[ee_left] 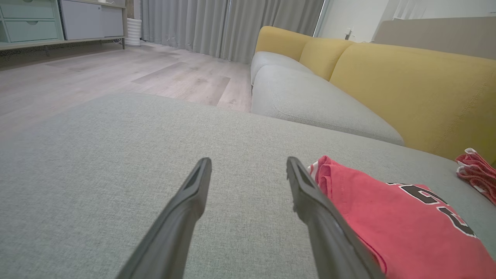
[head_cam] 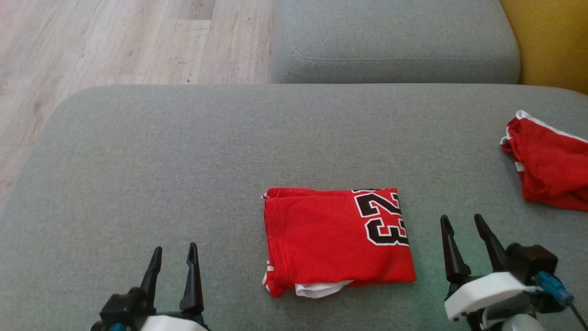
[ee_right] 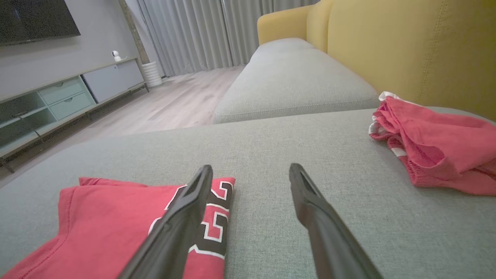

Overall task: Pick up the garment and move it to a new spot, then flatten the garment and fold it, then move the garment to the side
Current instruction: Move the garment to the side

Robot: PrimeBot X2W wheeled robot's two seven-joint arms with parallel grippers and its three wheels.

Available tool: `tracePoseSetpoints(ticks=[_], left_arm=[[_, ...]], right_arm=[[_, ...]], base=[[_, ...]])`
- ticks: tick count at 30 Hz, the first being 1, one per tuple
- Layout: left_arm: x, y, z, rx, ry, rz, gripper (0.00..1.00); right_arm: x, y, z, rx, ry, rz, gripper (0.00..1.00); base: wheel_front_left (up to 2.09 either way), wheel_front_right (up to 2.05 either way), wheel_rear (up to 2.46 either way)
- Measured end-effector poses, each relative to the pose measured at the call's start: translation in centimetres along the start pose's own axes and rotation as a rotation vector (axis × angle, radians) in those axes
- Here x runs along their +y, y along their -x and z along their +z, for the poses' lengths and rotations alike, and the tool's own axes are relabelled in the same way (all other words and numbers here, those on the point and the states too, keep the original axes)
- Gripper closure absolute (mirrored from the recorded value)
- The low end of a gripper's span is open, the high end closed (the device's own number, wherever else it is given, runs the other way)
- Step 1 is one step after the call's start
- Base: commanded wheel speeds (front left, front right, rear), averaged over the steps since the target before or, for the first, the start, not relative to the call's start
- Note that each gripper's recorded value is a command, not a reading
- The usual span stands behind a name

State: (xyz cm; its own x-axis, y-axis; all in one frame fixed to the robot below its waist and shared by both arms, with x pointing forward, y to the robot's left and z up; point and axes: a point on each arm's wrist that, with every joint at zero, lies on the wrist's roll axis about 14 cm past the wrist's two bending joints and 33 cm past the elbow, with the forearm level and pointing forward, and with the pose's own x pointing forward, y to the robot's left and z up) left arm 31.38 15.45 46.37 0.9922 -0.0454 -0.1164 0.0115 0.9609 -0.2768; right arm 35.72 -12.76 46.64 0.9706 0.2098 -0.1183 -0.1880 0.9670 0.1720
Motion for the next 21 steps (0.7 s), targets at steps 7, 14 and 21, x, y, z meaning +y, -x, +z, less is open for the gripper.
tracePoseSetpoints(ticks=[7, 14, 21], left_arm=[[0.4, -0.2, 0.1, -0.002, 0.003, 0.014, 0.00], [1.4, 0.1, -0.3, 0.012, 0.014, 0.052, 0.00], [2.5, -0.2, -0.5, 0.018, 0.028, 0.108, 0.00]], right_arm=[[0.2, -1.4, -0.8, 0.106, 0.044, 0.013, 0.00], [1.2, -4.5, -1.6, 0.251, 0.100, 0.050, 0.00], [1.9, -4.9, -7.6, 0.499, 0.080, 0.079, 0.00]], base=[[0.00, 0.00, 0.00], [0.00, 0.00, 0.00], [0.00, 0.00, 0.00]])
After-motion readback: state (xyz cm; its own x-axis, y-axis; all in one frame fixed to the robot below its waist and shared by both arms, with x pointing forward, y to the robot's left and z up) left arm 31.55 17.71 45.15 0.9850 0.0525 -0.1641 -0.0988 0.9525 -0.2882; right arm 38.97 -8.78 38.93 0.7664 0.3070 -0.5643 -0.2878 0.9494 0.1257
